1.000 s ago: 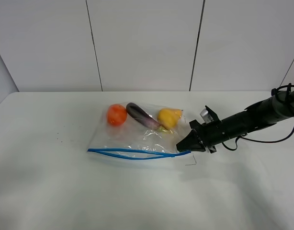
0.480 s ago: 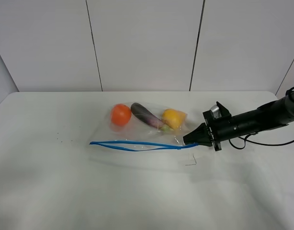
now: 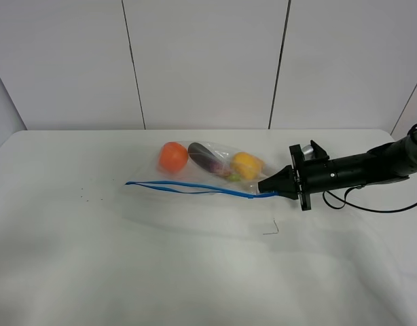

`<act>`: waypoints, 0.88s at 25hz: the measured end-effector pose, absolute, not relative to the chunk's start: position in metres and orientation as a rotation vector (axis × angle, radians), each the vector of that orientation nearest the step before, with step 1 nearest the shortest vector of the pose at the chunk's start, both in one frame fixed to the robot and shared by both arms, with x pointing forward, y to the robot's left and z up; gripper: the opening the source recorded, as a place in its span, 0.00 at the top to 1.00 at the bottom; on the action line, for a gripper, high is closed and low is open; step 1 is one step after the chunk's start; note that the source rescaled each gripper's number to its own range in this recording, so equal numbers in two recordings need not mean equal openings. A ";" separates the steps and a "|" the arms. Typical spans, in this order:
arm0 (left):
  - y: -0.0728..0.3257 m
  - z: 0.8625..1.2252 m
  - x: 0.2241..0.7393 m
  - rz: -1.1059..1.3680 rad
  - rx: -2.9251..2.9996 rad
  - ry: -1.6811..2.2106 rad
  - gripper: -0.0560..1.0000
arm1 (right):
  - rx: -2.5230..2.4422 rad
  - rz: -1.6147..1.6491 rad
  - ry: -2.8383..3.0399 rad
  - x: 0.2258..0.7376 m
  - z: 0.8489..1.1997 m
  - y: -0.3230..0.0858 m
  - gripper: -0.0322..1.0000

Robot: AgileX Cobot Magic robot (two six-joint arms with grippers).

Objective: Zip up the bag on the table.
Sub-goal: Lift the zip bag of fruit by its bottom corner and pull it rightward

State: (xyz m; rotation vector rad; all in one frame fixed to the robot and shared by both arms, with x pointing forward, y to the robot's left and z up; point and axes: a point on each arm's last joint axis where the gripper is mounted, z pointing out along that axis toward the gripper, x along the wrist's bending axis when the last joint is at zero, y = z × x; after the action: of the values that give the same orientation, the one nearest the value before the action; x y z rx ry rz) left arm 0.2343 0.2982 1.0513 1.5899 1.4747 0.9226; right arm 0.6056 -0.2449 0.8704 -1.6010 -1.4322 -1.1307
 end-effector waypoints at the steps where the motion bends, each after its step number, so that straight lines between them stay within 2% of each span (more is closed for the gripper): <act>1: 0.298 1.051 0.234 0.923 1.590 1.475 0.01 | -1.603 -1.129 -1.425 0.606 0.871 -0.245 0.97; 7: 0.298 1.051 0.234 0.923 1.590 1.475 0.01 | -1.616 -1.126 -1.405 0.606 0.873 -0.245 0.97; 14: 0.298 1.051 0.234 0.923 1.590 1.475 0.01 | -1.617 -1.215 -1.400 0.610 0.903 -0.245 0.97; 22: 0.298 1.051 0.234 0.923 1.590 1.475 0.01 | -1.612 -1.201 -1.418 0.608 0.903 -0.245 0.97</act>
State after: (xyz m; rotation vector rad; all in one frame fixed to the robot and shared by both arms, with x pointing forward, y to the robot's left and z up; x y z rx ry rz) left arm 0.2343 0.2982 1.0513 1.5899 1.4747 0.9226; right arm 0.6085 -0.2449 0.9026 -1.6122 -1.4176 -1.2012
